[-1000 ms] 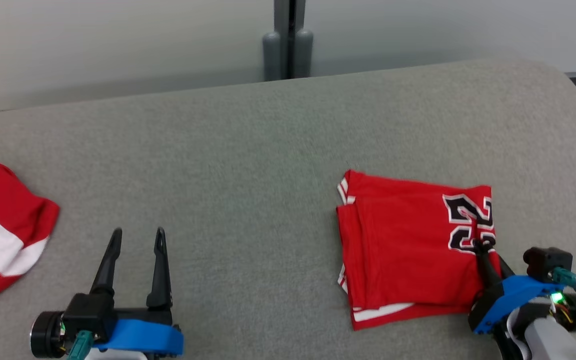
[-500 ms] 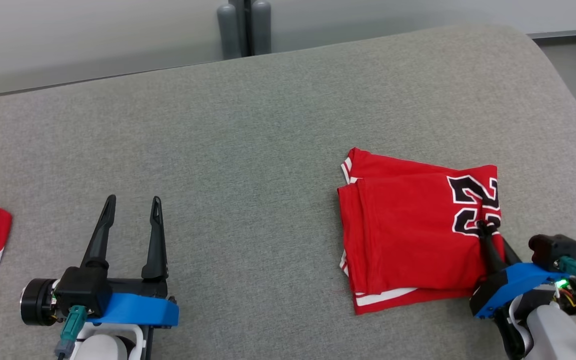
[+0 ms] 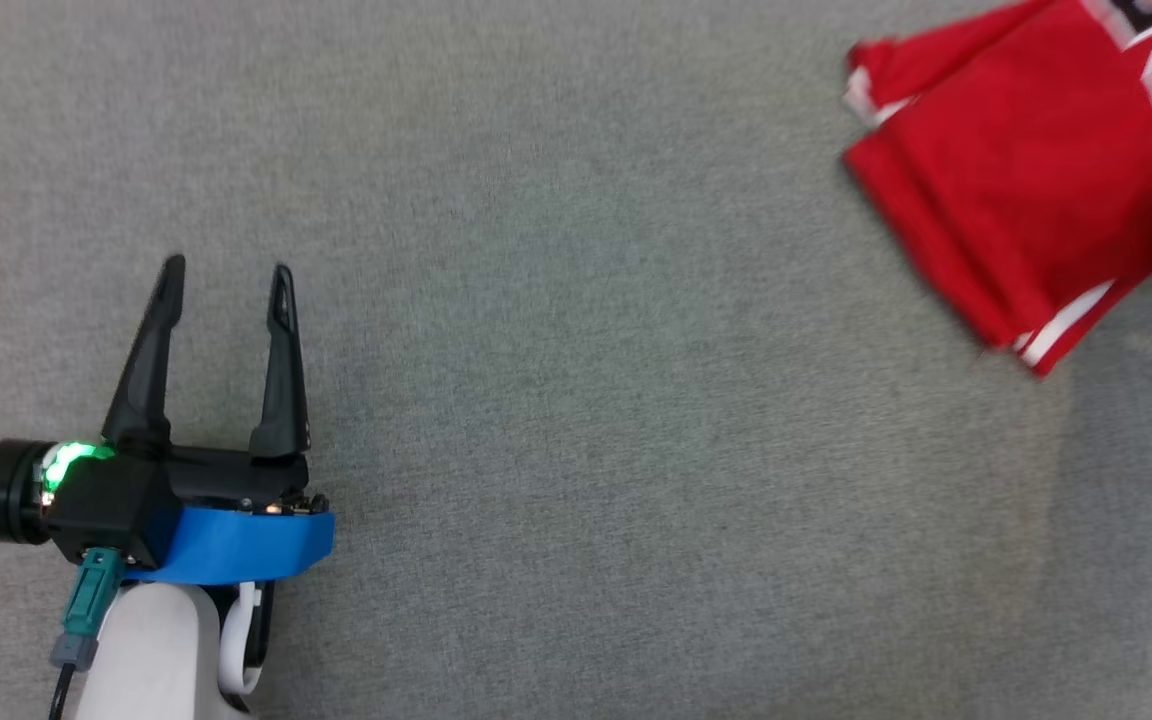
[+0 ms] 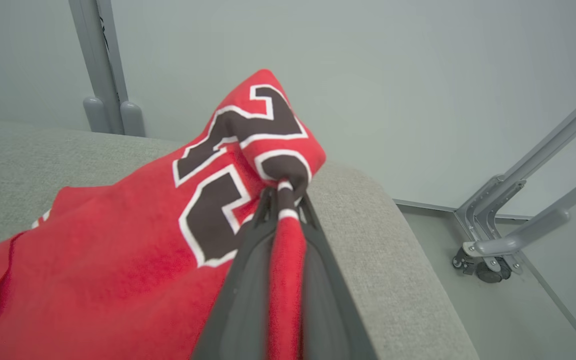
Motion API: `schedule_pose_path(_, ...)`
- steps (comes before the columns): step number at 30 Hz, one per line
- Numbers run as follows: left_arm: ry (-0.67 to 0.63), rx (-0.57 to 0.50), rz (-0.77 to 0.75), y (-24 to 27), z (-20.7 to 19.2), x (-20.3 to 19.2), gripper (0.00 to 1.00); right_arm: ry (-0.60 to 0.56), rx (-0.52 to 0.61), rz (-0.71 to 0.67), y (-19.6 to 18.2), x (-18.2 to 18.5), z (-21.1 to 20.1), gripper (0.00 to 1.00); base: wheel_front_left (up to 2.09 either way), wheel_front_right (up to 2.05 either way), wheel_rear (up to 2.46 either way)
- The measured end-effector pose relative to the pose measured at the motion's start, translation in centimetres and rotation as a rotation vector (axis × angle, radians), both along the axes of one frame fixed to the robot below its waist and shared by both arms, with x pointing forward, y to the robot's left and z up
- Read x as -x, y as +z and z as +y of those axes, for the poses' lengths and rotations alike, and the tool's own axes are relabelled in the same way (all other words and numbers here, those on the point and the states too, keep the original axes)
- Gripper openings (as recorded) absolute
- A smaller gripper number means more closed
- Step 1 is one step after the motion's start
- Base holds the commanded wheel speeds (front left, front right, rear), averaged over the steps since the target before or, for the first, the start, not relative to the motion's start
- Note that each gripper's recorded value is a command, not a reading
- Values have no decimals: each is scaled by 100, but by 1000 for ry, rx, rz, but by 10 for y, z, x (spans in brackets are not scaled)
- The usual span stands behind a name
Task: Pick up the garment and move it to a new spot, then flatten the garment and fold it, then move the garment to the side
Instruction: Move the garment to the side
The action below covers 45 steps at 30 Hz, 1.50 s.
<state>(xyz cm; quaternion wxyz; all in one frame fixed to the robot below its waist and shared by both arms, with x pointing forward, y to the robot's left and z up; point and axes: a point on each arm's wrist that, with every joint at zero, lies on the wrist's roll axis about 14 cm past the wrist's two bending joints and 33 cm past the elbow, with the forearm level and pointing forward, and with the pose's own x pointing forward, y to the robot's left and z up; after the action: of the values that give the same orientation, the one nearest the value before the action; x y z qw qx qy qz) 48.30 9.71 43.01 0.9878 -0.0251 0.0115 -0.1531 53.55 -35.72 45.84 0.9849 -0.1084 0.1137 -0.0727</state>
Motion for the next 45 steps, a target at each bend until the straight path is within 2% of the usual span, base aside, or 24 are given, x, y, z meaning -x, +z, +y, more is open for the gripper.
schedule_pose_path(5,2,-14,-2,-13,4,-12,100,-112,13,27,-3,-24,-46,0,0,0,0)
schedule_pose_path(12,11,-29,-7,-22,12,-20,100,-166,37,102,-30,-35,-66,0,0,0,0)
schedule_pose_path(19,10,-36,-8,-25,14,-21,100,-243,34,137,-37,-29,-86,0,0,0,0)
schedule_pose_path(20,11,-36,-9,-25,15,-21,100,-248,36,138,-37,-29,-88,4,0,0,0)
schedule_pose_path(21,13,-38,-10,-24,16,-21,100,-250,37,136,-36,-29,-88,36,0,0,0)
schedule_pose_path(22,16,-40,-12,-23,17,-21,100,-252,39,138,-35,-29,-89,100,0,0,0)
schedule_pose_path(28,30,-40,-23,-14,21,-19,100,-220,70,126,-26,-30,-81,100,0,0,0)
schedule_pose_path(32,60,-37,-33,2,29,-9,100,-181,66,58,2,-37,-65,100,0,0,0)
schedule_pose_path(38,128,-28,-54,32,47,19,100,-23,42,-152,69,-47,-2,100,0,0,0)
schedule_pose_path(45,206,-19,-75,60,70,67,100,211,-37,-278,102,-12,103,100,0,0,0)
